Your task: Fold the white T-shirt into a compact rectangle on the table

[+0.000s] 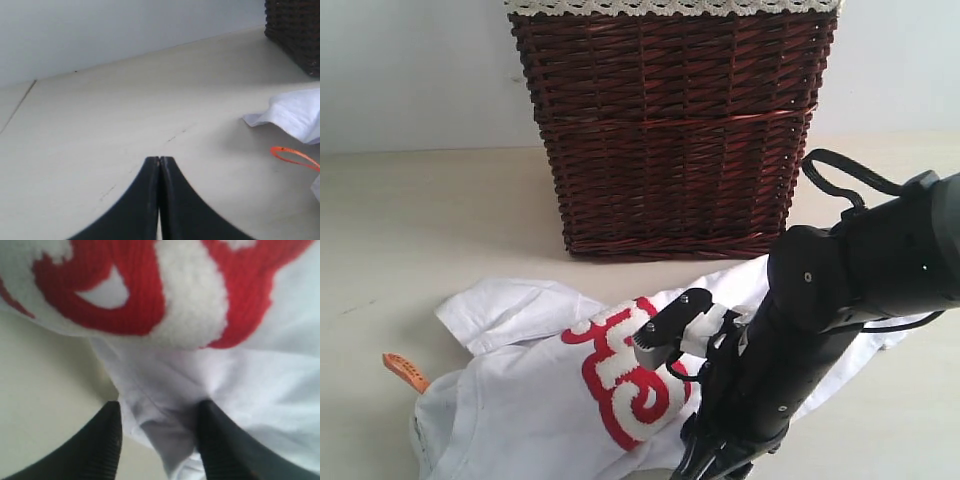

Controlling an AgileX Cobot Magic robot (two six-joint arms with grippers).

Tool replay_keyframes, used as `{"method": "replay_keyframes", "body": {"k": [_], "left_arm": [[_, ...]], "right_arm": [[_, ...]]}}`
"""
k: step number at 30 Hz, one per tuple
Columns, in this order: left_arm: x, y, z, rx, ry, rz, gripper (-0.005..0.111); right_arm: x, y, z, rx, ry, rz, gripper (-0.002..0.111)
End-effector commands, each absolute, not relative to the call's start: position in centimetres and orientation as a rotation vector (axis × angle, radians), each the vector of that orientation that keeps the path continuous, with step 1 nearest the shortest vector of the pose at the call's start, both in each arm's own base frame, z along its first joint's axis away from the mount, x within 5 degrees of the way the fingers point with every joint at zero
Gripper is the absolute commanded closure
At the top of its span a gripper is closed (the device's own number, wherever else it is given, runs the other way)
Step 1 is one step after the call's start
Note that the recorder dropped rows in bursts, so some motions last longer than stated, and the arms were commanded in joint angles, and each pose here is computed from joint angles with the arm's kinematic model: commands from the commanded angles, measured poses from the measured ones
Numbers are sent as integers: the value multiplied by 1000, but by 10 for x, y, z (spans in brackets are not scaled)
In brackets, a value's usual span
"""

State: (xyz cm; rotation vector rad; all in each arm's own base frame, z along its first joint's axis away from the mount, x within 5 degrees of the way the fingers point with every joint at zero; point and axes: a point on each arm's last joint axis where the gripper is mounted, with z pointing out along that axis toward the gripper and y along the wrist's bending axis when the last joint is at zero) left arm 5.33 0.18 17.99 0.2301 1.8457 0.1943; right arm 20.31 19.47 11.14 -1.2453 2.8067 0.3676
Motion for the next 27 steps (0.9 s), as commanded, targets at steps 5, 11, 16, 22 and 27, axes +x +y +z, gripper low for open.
{"method": "replay_keyframes", "body": {"k": [5, 11, 16, 22, 27], "left_arm": [[56, 0, 202, 194, 1603, 177, 107], [56, -1, 213, 80, 1482, 69, 107], [55, -1, 223, -178, 1365, -237, 107], [54, -3, 225, -286, 1334, -420, 107], [58, -21, 232, -85, 1328, -575, 107]], "right_arm": [[203, 194, 131, -1227, 2714, 378, 108], [192, 188, 180, -1224, 2593, 440, 108], [176, 178, 212, -1254, 2543, 490, 108], [164, 168, 219, -1202, 2509, 496, 108], [165, 167, 209, -1195, 2532, 484, 108]]}}
